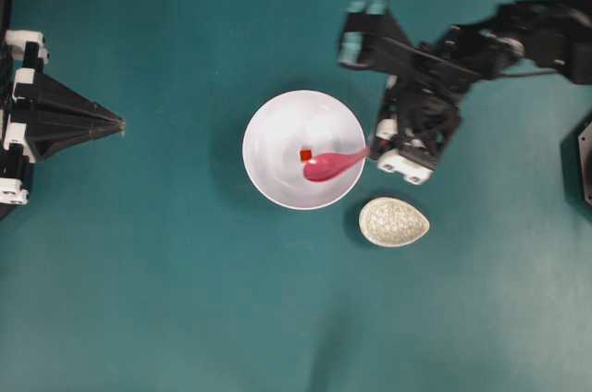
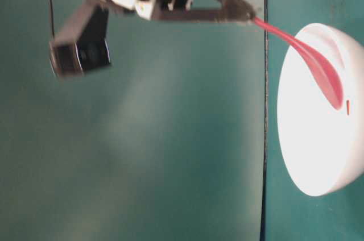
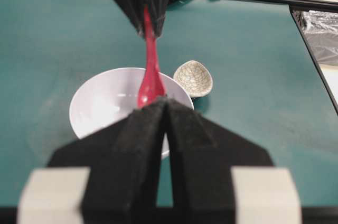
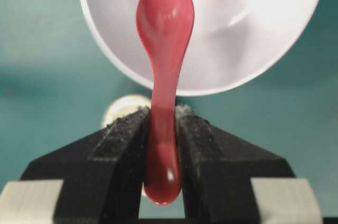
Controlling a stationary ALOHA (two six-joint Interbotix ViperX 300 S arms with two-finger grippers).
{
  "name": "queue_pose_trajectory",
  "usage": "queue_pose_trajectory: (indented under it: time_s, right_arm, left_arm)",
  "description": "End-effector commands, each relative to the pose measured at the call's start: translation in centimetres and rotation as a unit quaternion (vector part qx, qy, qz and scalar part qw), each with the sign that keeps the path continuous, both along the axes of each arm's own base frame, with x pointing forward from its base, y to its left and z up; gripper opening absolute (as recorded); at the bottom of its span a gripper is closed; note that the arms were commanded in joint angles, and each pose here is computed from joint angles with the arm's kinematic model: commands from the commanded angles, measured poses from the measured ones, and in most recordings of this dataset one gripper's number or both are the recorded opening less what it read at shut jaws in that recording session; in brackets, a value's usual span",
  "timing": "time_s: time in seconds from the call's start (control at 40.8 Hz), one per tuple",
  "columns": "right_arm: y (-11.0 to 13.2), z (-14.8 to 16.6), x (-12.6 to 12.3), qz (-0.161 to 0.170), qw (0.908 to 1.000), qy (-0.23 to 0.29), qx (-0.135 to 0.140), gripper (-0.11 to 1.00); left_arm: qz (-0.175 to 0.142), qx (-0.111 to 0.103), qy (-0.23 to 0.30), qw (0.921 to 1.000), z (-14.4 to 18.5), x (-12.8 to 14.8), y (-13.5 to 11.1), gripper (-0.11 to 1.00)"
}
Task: Grip the spoon and scoop the red block from the bowl with right arm.
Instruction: 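Lower the spoon into the bowl and push it under the red cube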
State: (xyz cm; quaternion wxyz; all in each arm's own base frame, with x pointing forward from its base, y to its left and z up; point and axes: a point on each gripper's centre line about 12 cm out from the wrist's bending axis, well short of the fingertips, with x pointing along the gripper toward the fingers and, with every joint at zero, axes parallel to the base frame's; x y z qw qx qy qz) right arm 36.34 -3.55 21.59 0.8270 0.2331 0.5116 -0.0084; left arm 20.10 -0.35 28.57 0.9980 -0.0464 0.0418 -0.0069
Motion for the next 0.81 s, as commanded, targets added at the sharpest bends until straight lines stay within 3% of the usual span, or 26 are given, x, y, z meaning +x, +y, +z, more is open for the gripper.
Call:
queue_pose_trajectory:
  time_s: [0.0,0.196,0.564,0.784]
  right_arm:
    - [-0.7,1.3,1.0,0.008,0.9997,0.006,-0.020,0.24]
    - [-1.2,1.0,0.9,0.017,0.9972,0.059,-0.043,0.24]
    - [-0.5,-0.4,1.9,0.030,0.9965,0.058,-0.052,0.24]
    - [-0.3,-0.7,3.7,0.027,0.9973,0.030,-0.061,0.24]
  left_arm:
    - [-0.006,0.000,-0.013,0.9999,1.1,0.3,-0.3,0.00]
    - [-0.012,0.001,-0.008,0.9999,0.9,0.3,-0.5,0.00]
    - [-0.012,0.003,-0.008,0.9999,0.9,0.3,-0.5,0.00]
    - [-0.012,0.004,-0.007,0.9999,0.9,0.3,-0.5,0.00]
